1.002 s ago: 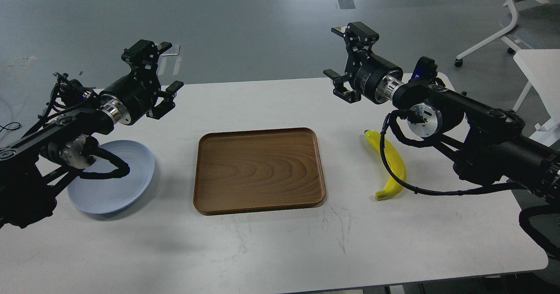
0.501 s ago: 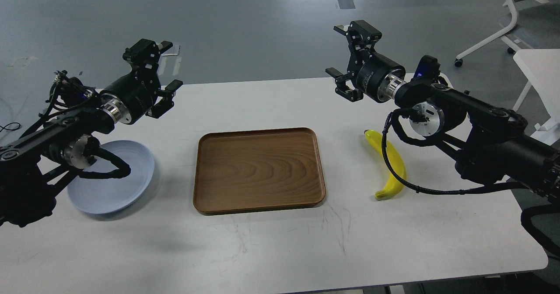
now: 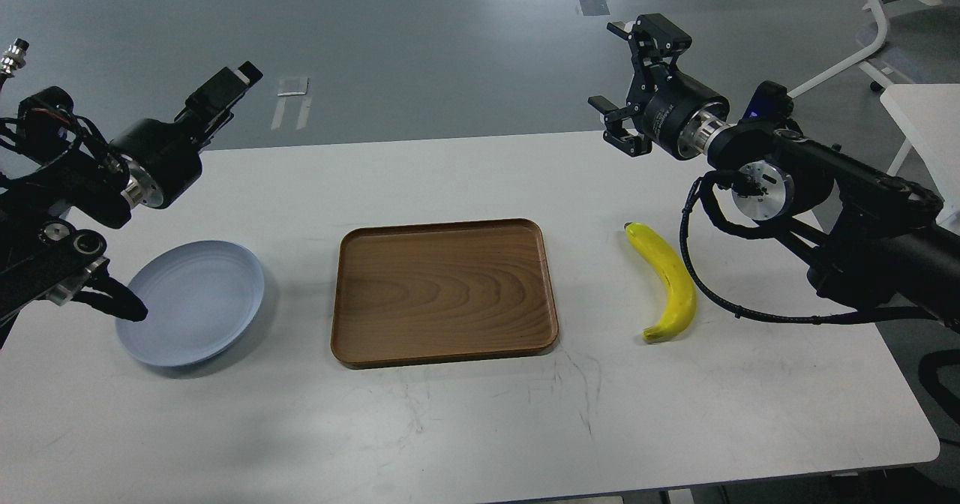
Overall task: Place banana on plate with both arms
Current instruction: 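Lower the left gripper to the rim of the light blue plate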
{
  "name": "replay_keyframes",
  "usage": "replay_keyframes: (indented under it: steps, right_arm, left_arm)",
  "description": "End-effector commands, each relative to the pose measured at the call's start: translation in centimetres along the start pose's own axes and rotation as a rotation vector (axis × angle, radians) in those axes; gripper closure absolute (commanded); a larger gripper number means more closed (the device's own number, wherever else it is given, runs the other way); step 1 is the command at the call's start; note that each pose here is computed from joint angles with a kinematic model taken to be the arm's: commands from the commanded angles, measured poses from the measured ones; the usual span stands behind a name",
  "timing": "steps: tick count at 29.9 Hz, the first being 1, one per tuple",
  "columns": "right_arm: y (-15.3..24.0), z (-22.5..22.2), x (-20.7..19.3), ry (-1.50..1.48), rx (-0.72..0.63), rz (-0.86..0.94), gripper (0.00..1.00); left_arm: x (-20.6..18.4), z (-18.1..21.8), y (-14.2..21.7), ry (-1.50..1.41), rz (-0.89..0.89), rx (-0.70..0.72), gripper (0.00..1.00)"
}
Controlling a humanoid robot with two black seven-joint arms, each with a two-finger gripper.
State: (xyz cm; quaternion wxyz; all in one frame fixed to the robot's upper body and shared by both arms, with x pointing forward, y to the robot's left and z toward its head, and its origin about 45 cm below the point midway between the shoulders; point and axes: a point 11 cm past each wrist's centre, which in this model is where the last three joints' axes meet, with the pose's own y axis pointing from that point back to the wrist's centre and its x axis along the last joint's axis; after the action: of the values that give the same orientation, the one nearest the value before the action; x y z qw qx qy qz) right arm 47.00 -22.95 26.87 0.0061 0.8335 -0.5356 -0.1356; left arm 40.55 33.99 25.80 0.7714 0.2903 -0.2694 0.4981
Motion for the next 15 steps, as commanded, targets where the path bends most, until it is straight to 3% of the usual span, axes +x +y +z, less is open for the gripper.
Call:
replay_keyframes:
  steps: [1, 6, 15]
  right_arm:
    - [0.2, -0.2, 0.3, -0.004, 0.006, 0.007, 0.00]
    - [0.3, -0.1, 0.7, -0.005, 0.006, 0.016, 0.00]
    - [0.3, -0.3, 0.7, -0.003, 0.007, 0.017, 0.00]
  left_arm:
    - [0.9, -3.4, 2.6, -0.208, -0.010, 0.087, 0.02]
    - [2.2, -8.9, 7.7, -0.486, -0.023, 0.220, 0.03]
    - [0.1, -17.4, 13.3, -0.530, -0.077, 0.453, 0.03]
